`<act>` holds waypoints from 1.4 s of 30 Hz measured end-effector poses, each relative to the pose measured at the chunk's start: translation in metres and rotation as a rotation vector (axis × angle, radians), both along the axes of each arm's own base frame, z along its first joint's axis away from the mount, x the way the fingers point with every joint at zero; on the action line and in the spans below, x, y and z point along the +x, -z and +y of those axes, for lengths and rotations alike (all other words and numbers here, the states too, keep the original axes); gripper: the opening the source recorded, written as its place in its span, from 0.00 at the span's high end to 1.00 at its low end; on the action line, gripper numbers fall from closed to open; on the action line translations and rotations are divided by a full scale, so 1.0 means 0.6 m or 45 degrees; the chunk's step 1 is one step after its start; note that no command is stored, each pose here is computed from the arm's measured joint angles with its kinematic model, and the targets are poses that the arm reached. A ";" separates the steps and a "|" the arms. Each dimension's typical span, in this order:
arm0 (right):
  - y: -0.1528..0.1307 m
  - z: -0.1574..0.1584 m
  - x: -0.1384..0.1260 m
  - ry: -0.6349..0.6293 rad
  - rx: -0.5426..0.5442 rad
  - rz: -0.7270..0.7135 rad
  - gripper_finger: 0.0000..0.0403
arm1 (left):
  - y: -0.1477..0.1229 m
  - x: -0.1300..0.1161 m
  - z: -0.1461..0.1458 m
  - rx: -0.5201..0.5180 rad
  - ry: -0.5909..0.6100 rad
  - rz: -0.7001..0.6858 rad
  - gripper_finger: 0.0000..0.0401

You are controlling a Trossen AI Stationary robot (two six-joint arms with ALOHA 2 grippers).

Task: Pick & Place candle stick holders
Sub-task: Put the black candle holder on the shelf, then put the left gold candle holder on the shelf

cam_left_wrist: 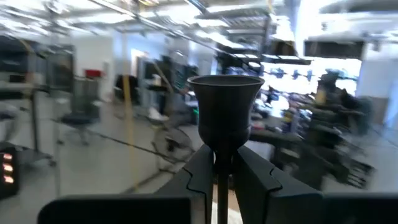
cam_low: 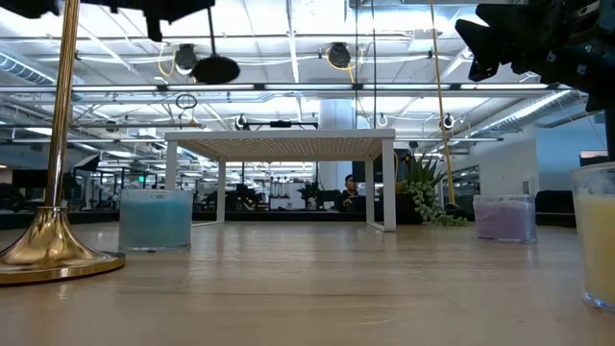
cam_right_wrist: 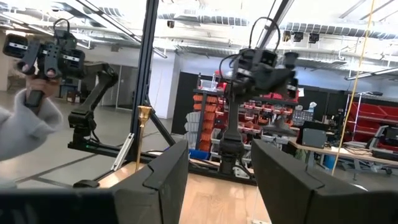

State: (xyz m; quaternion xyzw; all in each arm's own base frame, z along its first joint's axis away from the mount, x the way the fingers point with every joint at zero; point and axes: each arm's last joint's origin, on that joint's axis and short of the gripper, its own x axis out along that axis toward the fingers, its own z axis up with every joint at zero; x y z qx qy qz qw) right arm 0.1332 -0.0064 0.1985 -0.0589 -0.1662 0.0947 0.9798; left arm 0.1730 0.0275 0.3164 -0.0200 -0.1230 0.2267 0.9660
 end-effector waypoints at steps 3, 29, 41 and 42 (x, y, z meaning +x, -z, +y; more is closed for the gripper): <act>0.000 0.000 0.000 0.000 0.001 0.001 0.57 | 0.008 0.017 0.022 0.004 -0.080 0.007 0.84; 0.000 0.000 0.000 -0.001 0.001 0.004 0.57 | 0.102 0.072 0.152 -0.046 -0.433 0.320 0.85; 0.000 0.000 0.000 0.000 -0.001 0.003 0.57 | 0.113 0.074 0.153 -0.070 -0.431 0.384 0.65; 0.000 0.000 0.000 0.000 -0.001 0.003 0.57 | 0.114 0.074 0.152 -0.072 -0.430 0.393 0.62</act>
